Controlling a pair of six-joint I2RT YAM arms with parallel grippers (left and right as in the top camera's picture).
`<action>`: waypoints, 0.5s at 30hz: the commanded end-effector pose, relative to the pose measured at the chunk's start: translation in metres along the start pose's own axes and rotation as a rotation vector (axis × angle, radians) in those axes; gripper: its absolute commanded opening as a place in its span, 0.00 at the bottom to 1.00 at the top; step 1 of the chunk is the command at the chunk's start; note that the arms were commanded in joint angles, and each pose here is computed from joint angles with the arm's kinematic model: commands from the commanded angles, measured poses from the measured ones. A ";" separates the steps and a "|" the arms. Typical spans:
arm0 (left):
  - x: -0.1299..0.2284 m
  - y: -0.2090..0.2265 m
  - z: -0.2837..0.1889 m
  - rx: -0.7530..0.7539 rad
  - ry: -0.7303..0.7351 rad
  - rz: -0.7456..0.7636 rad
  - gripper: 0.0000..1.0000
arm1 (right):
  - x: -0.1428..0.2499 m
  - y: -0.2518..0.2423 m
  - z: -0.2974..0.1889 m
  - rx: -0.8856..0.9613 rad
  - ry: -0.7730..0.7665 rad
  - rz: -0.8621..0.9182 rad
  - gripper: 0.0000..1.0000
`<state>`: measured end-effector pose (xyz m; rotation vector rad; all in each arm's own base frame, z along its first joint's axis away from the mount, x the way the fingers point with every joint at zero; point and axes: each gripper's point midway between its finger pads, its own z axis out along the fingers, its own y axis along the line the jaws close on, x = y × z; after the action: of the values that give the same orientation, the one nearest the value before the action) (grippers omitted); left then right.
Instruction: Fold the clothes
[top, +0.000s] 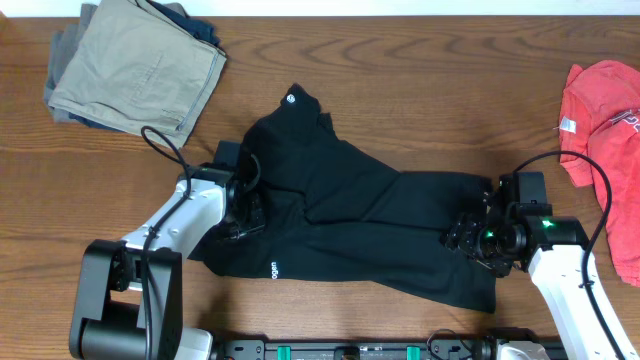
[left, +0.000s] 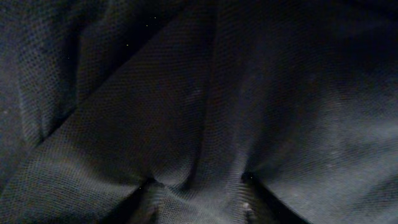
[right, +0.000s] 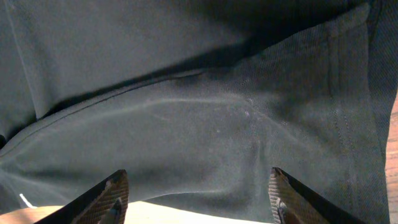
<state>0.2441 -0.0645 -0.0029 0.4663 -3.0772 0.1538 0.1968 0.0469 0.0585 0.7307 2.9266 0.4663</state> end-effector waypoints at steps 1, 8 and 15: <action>0.012 0.013 0.012 -0.056 0.066 -0.009 0.29 | -0.001 0.001 -0.002 -0.011 -0.008 -0.010 0.69; 0.050 0.031 0.006 -0.136 0.225 -0.031 0.07 | -0.004 0.002 -0.002 -0.017 -0.018 -0.014 0.69; 0.090 0.047 -0.010 -0.209 0.393 -0.073 0.06 | -0.005 0.003 -0.002 -0.019 -0.022 -0.015 0.69</action>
<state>0.1564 -0.0506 0.0052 0.4450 -2.6993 -0.0291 0.2005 0.0469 0.0591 0.7238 2.9121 0.4699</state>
